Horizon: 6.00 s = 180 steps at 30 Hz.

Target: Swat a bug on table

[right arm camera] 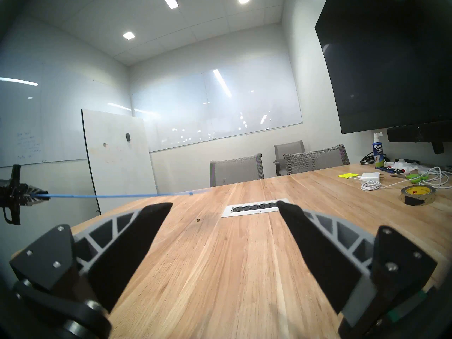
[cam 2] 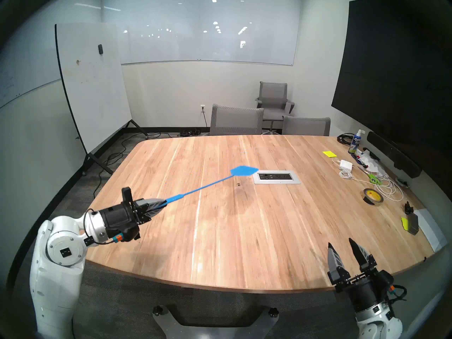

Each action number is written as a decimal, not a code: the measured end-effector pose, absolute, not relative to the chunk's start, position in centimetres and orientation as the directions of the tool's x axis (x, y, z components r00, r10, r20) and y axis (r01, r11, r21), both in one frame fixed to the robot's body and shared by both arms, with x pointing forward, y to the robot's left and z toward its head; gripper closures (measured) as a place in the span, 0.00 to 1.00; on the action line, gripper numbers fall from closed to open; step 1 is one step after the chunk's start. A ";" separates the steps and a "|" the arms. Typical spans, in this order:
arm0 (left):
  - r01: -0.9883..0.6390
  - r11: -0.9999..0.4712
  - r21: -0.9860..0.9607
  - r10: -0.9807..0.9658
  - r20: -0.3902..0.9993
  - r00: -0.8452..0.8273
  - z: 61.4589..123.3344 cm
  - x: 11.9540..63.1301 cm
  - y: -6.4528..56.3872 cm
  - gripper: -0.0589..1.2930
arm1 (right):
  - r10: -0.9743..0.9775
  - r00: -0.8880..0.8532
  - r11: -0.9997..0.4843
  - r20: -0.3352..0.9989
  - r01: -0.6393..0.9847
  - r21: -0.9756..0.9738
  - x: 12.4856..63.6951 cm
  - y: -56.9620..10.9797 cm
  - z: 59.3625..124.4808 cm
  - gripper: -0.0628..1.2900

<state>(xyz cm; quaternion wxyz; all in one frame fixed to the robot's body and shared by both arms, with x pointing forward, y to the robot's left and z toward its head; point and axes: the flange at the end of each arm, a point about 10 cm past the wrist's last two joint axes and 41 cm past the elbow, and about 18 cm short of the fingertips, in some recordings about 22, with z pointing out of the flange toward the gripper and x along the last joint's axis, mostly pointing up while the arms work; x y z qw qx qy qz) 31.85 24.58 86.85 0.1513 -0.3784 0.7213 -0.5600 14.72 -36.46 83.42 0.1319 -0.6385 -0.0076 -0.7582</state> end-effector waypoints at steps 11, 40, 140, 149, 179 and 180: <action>-0.386 0.123 -0.914 -0.726 0.182 -0.663 84.3 32.6 24.9 0.92 | -0.190 -0.151 -0.965 0.970 0.210 -0.156 14.7 -36.5 83.4 0.03; 0.003 -0.207 -0.978 -0.740 0.154 -0.655 100.5 30.8 28.0 0.92 | -0.190 -0.152 -0.965 0.970 0.211 -0.156 14.7 -36.5 83.5 0.03; -0.290 -0.209 -0.934 -0.928 0.283 -0.243 86.6 37.9 37.3 0.94 | -0.189 -0.150 -0.965 0.970 0.209 -0.156 14.7 -36.5 83.4 0.03; -0.302 -0.156 -0.941 -0.958 0.219 -0.185 85.8 37.9 38.1 0.94 | -0.189 -0.149 -0.966 0.970 0.208 -0.156 14.7 -36.5 83.4 0.03; -0.348 0.207 -0.914 -0.974 -0.161 -0.157 85.3 35.6 38.1 0.02 | -0.189 -0.151 -0.965 0.970 0.210 -0.156 14.7 -36.5 83.4 0.03; -0.346 0.229 -0.910 -0.970 -0.183 -0.159 85.2 35.6 38.0 0.02 | -0.189 -0.151 -0.965 0.970 0.210 -0.156 14.8 -36.5 83.4 0.03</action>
